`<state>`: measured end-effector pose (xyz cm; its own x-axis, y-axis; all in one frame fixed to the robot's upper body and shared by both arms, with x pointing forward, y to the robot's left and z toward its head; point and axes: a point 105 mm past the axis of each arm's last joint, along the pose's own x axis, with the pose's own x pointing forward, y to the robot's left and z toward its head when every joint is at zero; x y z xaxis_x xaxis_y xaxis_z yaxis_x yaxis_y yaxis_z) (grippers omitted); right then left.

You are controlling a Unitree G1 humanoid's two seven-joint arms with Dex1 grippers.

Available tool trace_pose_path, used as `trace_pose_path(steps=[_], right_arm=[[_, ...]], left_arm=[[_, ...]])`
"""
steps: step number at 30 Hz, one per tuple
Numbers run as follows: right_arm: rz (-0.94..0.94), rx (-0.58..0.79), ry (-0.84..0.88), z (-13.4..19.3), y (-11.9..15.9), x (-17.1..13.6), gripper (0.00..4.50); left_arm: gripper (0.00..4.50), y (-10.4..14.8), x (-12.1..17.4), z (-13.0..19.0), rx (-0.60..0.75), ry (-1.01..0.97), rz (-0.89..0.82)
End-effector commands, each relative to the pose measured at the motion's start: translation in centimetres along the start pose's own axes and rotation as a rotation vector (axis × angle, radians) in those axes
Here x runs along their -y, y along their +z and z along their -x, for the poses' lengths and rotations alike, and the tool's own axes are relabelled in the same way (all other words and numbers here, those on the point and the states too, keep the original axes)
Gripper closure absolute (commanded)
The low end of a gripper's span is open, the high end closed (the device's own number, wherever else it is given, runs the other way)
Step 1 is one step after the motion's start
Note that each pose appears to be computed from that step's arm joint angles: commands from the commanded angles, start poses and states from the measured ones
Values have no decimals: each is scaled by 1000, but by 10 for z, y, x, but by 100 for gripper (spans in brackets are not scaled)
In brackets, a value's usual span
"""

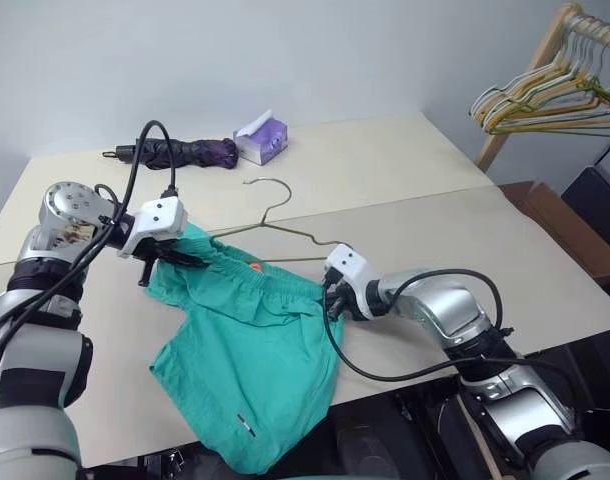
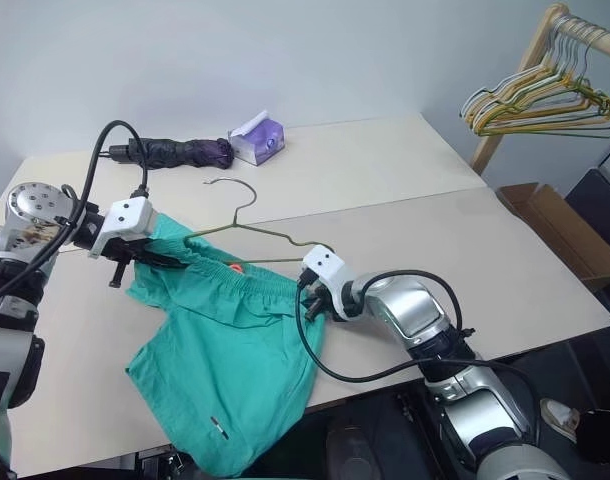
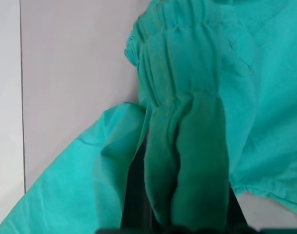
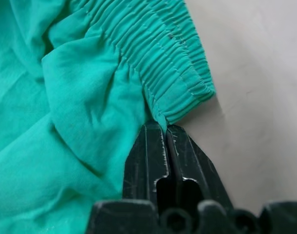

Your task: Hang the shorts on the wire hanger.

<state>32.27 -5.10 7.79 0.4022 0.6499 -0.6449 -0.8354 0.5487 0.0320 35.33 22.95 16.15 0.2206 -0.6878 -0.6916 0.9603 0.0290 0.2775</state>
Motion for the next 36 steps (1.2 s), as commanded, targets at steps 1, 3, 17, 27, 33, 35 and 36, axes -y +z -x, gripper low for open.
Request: trace_pose_path(steps=[1, 3, 17, 27, 33, 35, 36], right_arm=[[18, 48, -13, 5, 12, 2, 448], [5, 61, -38, 9, 13, 9, 448], [-237, 166, -470, 78, -22, 95, 448], [-302, 92, -587, 105, -70, 109, 448], [-293, 93, -587, 110, -73, 110, 448], [-275, 104, -576, 109, -69, 109, 448], [-266, 112, -571, 109, -67, 108, 448]], left_arm=[[442, 8, -3, 5, 24, 25, -44], [442, 7, -2, 5, 25, 24, -43], [442, -8, -5, 27, -30, 81, 18], [442, -17, -2, 48, -106, 101, 34], [442, -35, 2, 60, -214, 110, 60], [442, -40, 1, 60, -230, 128, 81], [442, -42, 1, 59, -233, 134, 89]])
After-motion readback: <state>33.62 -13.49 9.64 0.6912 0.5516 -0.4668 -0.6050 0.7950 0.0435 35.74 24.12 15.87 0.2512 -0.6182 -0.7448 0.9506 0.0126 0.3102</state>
